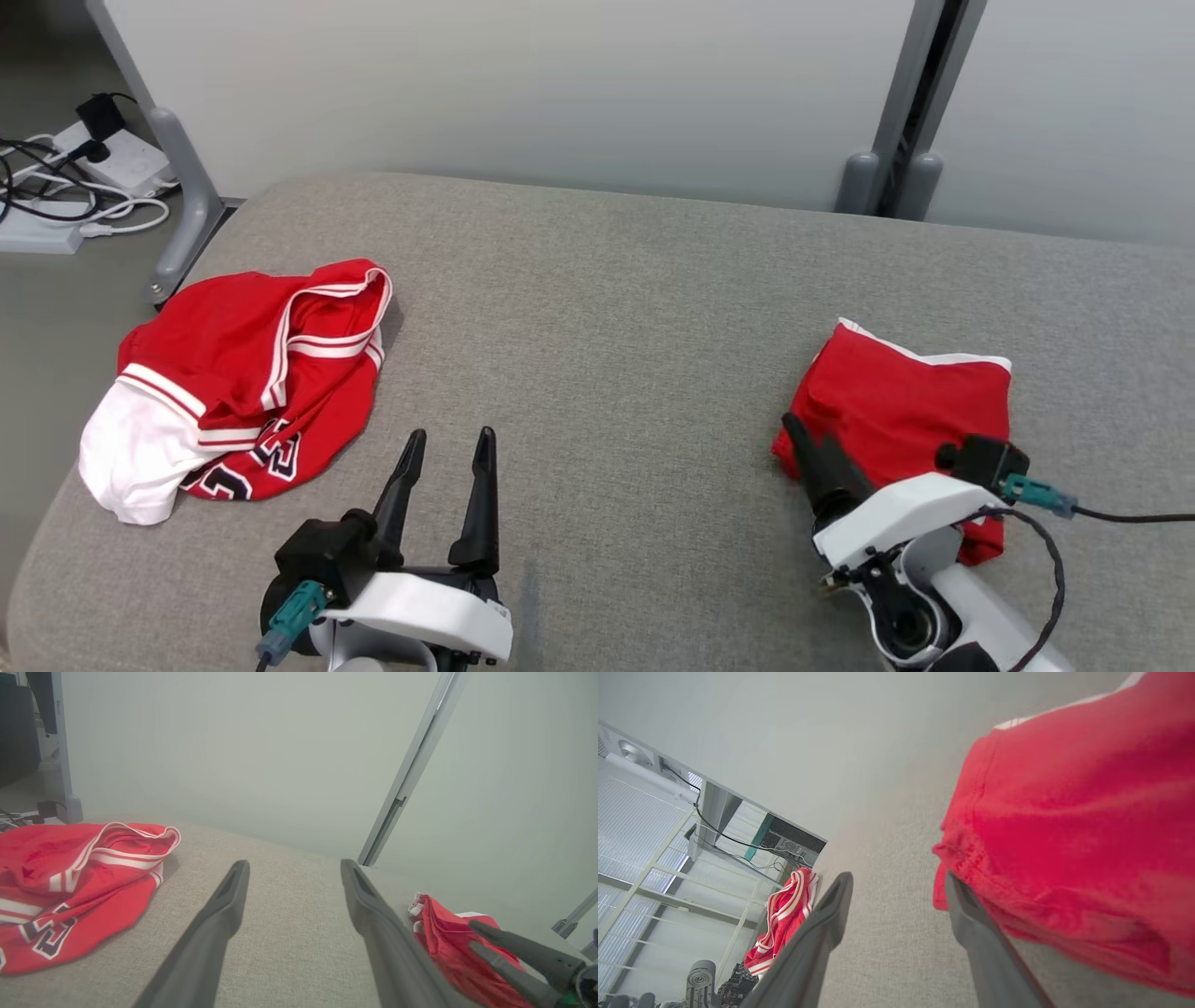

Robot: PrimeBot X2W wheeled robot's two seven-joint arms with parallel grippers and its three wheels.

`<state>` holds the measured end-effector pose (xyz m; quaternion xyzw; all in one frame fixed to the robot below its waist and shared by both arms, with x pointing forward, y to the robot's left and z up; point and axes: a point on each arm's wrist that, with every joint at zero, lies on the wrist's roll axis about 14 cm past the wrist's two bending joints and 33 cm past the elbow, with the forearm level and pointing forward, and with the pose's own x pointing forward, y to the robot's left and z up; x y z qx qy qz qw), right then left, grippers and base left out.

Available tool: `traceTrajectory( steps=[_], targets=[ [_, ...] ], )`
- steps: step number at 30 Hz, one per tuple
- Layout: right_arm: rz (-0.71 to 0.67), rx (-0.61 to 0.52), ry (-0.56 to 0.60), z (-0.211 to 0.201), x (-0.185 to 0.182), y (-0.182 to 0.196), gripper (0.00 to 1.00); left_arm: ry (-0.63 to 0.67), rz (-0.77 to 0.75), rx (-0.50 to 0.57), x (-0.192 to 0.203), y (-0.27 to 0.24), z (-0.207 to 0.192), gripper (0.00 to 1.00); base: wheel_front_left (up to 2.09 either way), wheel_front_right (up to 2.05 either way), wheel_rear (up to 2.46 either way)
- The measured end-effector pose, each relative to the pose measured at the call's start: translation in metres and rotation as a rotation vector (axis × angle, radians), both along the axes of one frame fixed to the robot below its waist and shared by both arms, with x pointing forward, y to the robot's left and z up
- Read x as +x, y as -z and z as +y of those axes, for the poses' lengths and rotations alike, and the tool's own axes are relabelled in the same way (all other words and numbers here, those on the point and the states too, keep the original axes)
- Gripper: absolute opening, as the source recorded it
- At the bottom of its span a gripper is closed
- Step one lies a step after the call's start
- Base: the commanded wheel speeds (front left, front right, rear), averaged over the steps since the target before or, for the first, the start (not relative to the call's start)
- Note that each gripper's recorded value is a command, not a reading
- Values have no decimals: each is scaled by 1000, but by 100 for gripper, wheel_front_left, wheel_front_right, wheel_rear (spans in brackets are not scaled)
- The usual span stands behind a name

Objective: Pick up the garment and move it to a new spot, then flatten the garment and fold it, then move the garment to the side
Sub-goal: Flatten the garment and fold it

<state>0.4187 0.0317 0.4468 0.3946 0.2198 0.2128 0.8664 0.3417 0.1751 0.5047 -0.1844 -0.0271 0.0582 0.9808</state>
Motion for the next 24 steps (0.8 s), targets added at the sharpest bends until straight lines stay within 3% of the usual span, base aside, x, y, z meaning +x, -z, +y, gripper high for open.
traceTrajectory(
  steps=[5,9,12,18,24],
  targets=[
    [-209,-104,50,-39,20,-32,100,26,-25,15,7,-8,-7,100,0,0,0],
    [-303,-102,128,-68,28,-57,100,60,-41,84,14,-12,-16,100,0,0,0],
    [-394,-235,168,-106,33,-63,100,79,-43,101,19,-12,-19,100,0,0,0],
    [-500,-392,243,-148,32,-72,100,103,-44,139,27,-10,-24,100,0,0,0],
    [-521,-438,330,-169,19,-72,100,110,-54,157,30,-13,-28,100,0,0,0]
  ],
)
